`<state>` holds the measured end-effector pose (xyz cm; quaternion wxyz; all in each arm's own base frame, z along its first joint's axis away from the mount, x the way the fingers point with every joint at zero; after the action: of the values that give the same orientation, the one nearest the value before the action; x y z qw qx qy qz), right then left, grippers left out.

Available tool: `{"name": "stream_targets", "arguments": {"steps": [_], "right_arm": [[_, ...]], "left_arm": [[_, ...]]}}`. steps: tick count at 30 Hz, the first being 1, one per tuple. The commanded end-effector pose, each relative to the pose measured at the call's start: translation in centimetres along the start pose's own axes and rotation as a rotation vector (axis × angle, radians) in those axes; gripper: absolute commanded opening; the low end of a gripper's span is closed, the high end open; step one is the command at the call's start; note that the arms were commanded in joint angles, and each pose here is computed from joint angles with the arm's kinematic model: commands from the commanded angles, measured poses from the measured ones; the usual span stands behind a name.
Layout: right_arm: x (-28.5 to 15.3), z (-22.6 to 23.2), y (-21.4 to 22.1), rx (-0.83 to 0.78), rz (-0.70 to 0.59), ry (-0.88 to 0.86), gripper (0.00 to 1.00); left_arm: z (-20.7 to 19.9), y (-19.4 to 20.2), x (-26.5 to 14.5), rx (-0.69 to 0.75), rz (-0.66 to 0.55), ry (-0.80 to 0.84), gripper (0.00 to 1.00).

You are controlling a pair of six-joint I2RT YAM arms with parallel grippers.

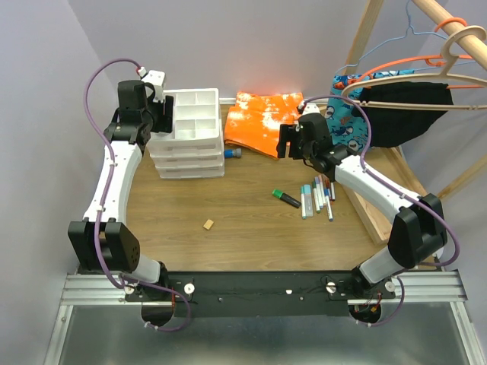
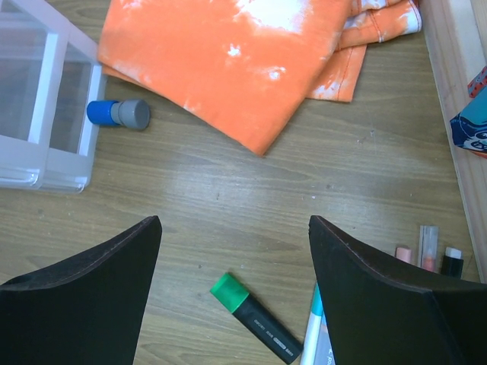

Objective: Sort the stationery into containers
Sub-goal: Place the stationery in the storage box, then pick up the pen from the center of the board.

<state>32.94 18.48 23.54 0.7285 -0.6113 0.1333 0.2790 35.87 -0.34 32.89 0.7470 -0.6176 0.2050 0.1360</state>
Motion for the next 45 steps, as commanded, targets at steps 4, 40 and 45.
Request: {"name": "stream_targets", "arguments": {"steps": [4,40,45], "right_arm": [[-0.1,0.0,-0.4,0.008,-0.013,-0.015,0.86],[7.1,-1.6,9.1,-0.672,0.706,-0.421,0.63],[6.4,-1.5,9.3,-0.673,0.71,-0.453,0.61]], "left_arm": [[0.7,-2.3,-1.6,-0.028,-0.082,-0.049,0.84],[0.1,-1.0,-14.1,-0.169,-0.555,0.29,0.99],[0.2,-0.8,-14.0,-0.182,-0.549,0.278,0.99]]}}
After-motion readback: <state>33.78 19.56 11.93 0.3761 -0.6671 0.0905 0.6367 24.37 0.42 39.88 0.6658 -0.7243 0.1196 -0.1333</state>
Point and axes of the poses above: each gripper's point midway between its finger pads, its own x axis out along the fingers, its own z axis along the line the jaws close on, y = z × x, the point moved 9 cm from there along -x, back along the fingers, and after that the axes turned 4 degrees about x, right-handed, at the moved point
